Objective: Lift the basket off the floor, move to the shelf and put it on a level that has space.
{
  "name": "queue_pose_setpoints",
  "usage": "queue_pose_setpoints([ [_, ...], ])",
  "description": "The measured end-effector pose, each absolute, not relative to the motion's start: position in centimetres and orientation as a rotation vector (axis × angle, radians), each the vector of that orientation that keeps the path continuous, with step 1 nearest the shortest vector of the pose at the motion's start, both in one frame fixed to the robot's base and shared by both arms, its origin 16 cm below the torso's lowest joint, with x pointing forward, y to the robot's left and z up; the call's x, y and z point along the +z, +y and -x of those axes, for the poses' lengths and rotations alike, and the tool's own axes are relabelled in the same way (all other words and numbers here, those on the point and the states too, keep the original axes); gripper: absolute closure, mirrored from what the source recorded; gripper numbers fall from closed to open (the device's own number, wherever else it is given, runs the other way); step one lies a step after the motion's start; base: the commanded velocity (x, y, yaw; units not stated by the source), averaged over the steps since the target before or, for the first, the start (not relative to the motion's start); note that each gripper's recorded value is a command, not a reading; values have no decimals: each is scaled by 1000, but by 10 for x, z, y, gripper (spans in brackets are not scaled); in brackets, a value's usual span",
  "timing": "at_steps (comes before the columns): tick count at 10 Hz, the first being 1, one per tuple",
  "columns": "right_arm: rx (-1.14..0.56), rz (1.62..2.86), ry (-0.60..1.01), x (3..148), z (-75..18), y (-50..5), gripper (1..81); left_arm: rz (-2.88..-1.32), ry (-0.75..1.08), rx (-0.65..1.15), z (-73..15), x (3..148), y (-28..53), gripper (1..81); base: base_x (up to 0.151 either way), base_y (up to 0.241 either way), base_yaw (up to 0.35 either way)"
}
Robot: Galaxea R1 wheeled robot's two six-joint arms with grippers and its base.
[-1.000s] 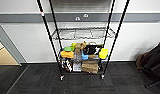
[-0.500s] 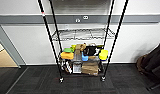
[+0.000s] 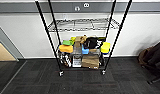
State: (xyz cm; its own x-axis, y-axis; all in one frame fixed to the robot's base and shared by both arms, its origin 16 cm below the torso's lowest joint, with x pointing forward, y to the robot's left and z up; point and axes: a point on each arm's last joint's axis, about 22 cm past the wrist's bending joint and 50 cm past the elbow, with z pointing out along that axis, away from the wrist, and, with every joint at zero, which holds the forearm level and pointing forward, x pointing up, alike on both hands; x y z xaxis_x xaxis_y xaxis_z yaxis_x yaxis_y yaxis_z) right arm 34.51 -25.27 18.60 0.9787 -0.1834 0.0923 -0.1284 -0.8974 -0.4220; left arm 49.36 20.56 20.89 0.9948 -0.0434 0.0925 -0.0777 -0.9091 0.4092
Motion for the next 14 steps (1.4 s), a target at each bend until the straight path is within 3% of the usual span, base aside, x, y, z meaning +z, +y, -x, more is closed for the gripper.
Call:
queue_pose_setpoints([
  [2,-155,2693,214,166,-354,-244,10,-2705,-86,102,-497,188,198,10,0,0,0],
  [14,-366,2667,135,90,-463,-244,10,-2724,-108,322,-574,110,170,10,0,0,0],
])
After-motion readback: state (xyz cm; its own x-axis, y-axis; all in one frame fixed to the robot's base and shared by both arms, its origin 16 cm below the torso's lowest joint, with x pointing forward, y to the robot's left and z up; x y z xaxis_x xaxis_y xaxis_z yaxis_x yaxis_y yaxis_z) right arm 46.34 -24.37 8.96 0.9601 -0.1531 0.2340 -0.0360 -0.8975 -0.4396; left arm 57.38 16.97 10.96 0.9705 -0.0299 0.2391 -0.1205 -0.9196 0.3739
